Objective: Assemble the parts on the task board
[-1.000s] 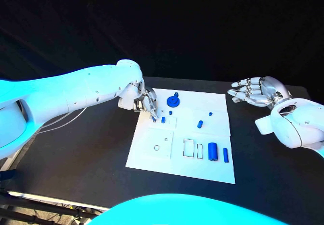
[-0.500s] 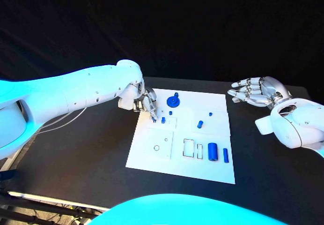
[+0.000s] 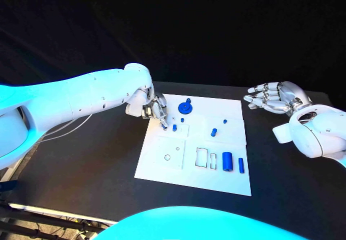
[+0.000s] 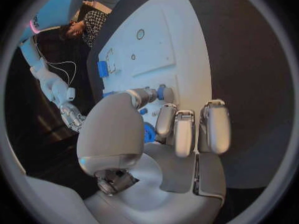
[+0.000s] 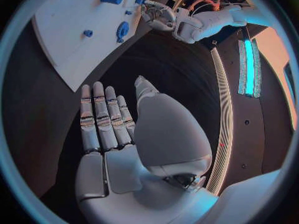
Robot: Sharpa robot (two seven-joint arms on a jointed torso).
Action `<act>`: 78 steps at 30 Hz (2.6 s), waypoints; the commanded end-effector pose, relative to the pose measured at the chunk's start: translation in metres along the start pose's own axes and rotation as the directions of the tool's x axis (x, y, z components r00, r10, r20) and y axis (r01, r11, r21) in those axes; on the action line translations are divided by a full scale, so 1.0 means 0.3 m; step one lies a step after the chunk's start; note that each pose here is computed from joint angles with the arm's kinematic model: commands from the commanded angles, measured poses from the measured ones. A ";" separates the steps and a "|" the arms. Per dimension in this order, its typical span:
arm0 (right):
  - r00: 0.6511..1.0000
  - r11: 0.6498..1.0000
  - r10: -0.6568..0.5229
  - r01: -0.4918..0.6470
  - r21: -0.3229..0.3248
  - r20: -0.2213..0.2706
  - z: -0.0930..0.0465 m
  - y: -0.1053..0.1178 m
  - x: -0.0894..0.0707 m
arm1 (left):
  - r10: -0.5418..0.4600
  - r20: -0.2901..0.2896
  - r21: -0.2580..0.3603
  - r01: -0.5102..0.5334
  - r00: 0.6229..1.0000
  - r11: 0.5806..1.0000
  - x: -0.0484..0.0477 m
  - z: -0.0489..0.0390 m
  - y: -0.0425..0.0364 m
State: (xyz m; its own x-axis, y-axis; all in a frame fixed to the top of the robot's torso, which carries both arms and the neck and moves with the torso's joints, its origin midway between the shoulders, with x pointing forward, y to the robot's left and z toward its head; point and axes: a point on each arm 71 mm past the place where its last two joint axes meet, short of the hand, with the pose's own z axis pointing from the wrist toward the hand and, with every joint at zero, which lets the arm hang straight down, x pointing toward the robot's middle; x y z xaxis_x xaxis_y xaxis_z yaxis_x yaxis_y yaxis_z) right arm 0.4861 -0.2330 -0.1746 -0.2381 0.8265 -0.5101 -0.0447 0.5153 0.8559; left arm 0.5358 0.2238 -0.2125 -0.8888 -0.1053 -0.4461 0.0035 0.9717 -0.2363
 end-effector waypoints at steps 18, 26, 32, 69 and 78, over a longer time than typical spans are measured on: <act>1.000 1.000 -0.003 0.003 -0.007 -0.019 0.000 0.000 0.005 | 0.013 -0.027 0.028 -0.012 1.000 1.000 0.015 -0.002 -0.017; 1.000 1.000 -0.003 0.003 -0.007 -0.020 0.000 0.000 0.006 | 0.010 -0.024 0.025 -0.010 1.000 1.000 0.015 -0.002 -0.013; 1.000 1.000 -0.003 0.003 -0.007 -0.020 0.000 0.000 0.006 | 0.010 -0.014 0.017 -0.010 1.000 1.000 0.013 -0.002 -0.008; 1.000 1.000 -0.002 0.002 -0.007 -0.022 -0.003 -0.001 0.005 | 0.014 0.005 -0.004 -0.014 1.000 1.000 0.021 0.010 -0.023; 1.000 1.000 -0.002 0.002 -0.006 -0.021 -0.005 -0.001 0.005 | -0.001 0.017 -0.012 0.001 1.000 1.000 0.021 0.013 -0.026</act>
State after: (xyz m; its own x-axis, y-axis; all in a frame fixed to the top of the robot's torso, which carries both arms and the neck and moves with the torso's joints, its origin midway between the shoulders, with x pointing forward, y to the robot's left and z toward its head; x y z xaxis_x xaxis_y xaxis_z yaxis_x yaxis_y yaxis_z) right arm 0.4852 -0.2341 -0.1755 -0.2437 0.8255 -0.5090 -0.0411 0.5156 0.8558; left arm 0.5326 0.2184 -0.2143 -0.8851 -0.0943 -0.4558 0.0094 0.9755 -0.2200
